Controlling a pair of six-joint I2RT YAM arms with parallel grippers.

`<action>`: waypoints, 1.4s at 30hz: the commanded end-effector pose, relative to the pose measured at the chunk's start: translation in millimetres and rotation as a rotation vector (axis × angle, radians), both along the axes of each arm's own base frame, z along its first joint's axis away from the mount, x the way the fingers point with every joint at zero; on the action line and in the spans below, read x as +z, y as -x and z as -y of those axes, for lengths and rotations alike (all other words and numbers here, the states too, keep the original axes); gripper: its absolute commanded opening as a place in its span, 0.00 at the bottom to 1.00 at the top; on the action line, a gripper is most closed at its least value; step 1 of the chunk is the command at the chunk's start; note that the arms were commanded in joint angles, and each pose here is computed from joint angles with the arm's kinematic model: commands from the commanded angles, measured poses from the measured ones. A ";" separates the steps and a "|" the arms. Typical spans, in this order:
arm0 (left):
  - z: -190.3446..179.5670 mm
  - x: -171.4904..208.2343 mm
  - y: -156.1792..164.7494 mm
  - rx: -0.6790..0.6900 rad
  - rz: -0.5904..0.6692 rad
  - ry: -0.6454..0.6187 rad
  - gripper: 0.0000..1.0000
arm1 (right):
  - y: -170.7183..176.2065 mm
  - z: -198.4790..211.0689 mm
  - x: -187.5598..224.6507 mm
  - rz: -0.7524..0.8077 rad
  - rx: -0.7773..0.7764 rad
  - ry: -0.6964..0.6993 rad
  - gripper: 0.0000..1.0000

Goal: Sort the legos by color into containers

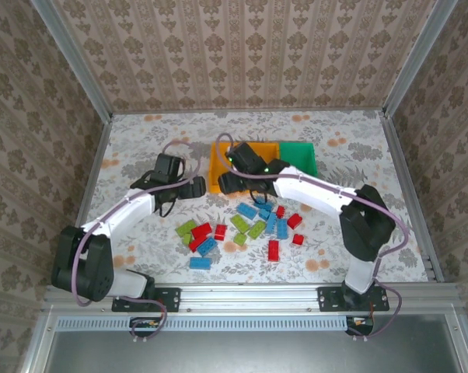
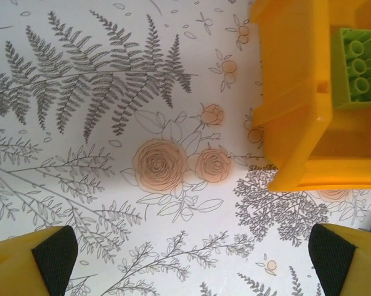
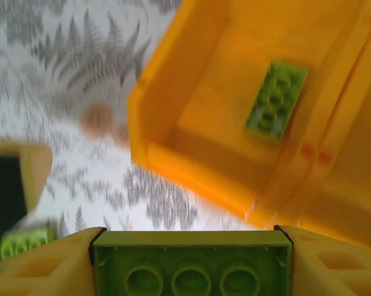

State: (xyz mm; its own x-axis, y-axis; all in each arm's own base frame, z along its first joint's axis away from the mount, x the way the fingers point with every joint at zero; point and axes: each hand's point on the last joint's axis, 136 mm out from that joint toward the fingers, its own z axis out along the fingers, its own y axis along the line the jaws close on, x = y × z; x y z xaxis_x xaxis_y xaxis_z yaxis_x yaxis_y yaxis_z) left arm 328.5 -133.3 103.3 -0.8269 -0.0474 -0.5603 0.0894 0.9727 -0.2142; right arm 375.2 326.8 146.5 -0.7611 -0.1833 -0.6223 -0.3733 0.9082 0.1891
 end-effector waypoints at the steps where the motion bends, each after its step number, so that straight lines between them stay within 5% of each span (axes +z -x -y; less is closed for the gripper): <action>1: -10.1 -1.9 11.7 0.024 -0.022 -0.014 1.00 | -27.2 -8.1 -3.0 -0.002 -0.022 -0.024 0.65; 11: -11.9 -22.6 28.9 0.026 -0.072 0.001 1.00 | -72.6 -19.0 -33.8 -0.006 -0.077 0.018 0.66; 19: -7.0 -28.5 34.1 -0.010 -0.083 0.016 1.00 | -78.3 -20.7 -48.0 -0.035 -0.079 0.049 0.81; 25: -6.4 -32.9 35.7 -0.014 -0.087 0.022 1.00 | -67.3 -15.5 -19.5 -0.003 -0.079 0.016 0.89; 33: 1.3 -29.7 31.5 -0.049 -0.058 0.041 1.00 | 0.7 27.2 0.5 -0.011 -0.134 0.040 0.90; 42: 14.9 -27.0 25.0 -0.089 -0.010 0.068 1.00 | 114.0 103.2 -44.6 -0.136 -0.313 0.158 0.85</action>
